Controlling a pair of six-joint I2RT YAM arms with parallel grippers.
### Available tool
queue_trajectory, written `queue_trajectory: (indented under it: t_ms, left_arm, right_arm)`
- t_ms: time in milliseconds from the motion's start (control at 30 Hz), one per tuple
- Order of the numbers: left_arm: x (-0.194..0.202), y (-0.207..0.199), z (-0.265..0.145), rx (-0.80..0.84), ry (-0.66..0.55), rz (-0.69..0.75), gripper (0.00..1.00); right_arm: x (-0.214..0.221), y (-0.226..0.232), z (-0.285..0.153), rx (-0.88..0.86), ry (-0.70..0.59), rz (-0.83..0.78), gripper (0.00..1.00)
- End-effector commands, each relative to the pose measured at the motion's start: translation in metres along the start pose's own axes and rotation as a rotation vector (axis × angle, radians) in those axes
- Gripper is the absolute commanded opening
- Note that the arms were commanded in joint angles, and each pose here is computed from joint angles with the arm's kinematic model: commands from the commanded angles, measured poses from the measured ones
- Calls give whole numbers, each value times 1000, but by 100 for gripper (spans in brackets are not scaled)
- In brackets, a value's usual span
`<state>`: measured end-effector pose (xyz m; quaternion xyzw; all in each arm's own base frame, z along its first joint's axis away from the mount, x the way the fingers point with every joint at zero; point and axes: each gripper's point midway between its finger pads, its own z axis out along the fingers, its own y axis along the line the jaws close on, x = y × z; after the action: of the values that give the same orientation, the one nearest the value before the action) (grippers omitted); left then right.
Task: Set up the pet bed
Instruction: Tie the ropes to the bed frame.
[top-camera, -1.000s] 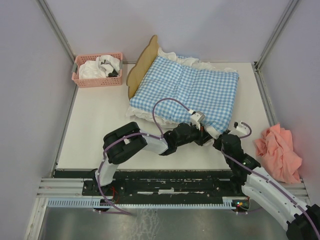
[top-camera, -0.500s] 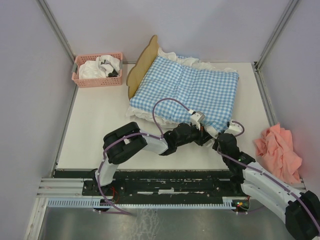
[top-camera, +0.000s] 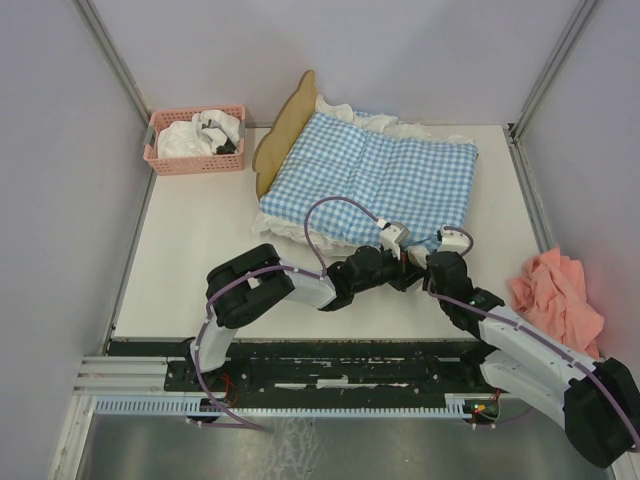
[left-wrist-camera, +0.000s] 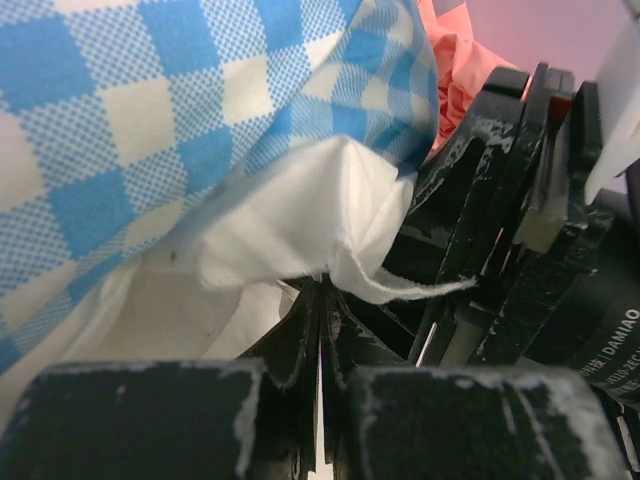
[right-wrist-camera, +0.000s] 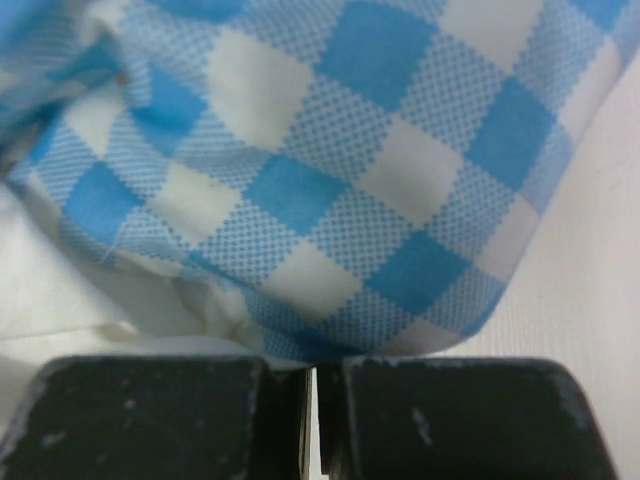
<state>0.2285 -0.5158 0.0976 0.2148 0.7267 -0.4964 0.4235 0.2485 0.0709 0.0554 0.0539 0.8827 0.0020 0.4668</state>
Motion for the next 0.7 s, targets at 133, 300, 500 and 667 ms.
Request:
queue_trajectory:
  t_ms: [133, 300, 500, 667]
  left_arm:
    - [-39, -10, 4, -7, -105, -33, 3]
    - [-46, -2, 3, -38, -117, -38, 3]
    - [-56, -7, 2, -34, -124, -33, 3]
    - [-58, -10, 4, -23, -128, -47, 3]
  right_arm:
    - [-41, 30, 13, -79, -74, -45, 2]
    - [-43, 37, 16, -111, -85, -68, 2]
    - [-60, 37, 10, -95, -96, -69, 2]
    - [-66, 18, 2, 8, -5, -244, 2]
